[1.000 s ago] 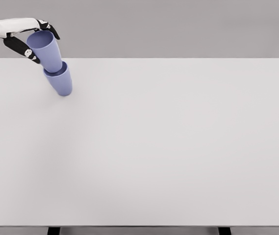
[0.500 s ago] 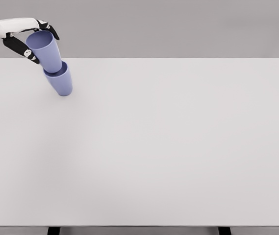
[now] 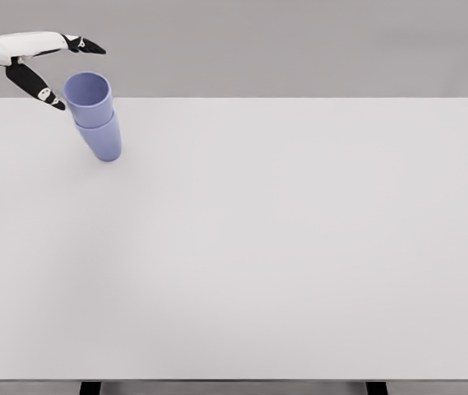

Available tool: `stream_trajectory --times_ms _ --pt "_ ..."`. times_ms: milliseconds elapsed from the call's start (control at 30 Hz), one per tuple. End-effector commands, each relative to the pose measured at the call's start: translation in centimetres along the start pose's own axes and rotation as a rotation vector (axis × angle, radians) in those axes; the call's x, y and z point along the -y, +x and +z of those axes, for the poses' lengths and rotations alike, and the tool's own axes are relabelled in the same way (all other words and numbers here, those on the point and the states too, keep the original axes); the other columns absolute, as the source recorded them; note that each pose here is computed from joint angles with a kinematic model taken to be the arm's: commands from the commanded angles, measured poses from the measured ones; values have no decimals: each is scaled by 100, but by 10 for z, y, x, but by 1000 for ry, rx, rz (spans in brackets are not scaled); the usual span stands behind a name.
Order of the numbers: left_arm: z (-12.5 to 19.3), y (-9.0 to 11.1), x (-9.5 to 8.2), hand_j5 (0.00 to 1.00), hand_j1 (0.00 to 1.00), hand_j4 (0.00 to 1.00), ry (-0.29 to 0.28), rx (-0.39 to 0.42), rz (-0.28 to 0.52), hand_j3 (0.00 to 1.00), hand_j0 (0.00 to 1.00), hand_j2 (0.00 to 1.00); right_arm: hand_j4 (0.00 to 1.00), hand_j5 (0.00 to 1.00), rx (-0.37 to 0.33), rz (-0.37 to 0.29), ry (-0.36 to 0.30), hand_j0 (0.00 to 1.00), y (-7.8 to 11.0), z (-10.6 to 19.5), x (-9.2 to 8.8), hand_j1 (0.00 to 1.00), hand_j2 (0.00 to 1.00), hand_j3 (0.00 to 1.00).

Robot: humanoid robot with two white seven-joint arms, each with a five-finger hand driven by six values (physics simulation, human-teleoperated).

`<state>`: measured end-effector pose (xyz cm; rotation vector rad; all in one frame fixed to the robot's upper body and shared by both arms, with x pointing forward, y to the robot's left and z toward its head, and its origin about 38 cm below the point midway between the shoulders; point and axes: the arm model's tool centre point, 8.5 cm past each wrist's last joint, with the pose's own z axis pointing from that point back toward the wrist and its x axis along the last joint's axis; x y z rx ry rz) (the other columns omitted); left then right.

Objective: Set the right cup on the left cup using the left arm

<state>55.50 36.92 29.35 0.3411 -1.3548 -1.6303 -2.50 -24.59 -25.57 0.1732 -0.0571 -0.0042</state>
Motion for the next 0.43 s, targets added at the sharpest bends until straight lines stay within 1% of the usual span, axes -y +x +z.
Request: stream_trajectory --times_ms 0,33,100,133,167,200,267,300,333,367,400 --pt "1 4 -4 100 100 100 12 15 -2 100 100 100 100 100 0 0 0 100 0 0 0 100 100 100" --pt "0 14 -11 100 100 100 30 50 -14 100 100 100 100 100 0 0 0 100 0 0 0 100 100 100" --pt "28 20 -30 100 100 100 94 79 -41 100 100 100 100 100 0 0 0 100 0 0 0 100 100 100" --pt "36 34 -36 100 100 100 122 143 -38 100 100 100 100 100 0 0 0 100 0 0 0 100 100 100" --pt "45 44 -34 100 100 100 127 194 -33 100 100 100 100 100 0 0 0 100 0 0 0 100 100 100" --pt "59 55 -24 100 100 100 119 252 -25 100 100 100 100 100 0 0 0 100 0 0 0 100 100 100" --pt "64 87 1 100 100 100 73 379 -8 100 100 100 100 100 0 0 0 100 0 0 0 100 100 100" --pt "66 96 9 100 100 100 55 407 -10 100 100 100 100 100 0 0 0 100 0 0 0 100 100 100" --pt "69 103 11 100 100 100 51 429 -22 100 100 100 100 100 0 0 0 100 0 0 0 100 100 100" --pt "71 109 16 100 100 100 46 449 -20 100 100 100 100 100 0 0 0 100 0 0 0 100 100 100" --pt "71 107 23 100 100 100 44 453 -4 100 100 100 100 100 0 0 0 100 0 0 0 100 100 100"
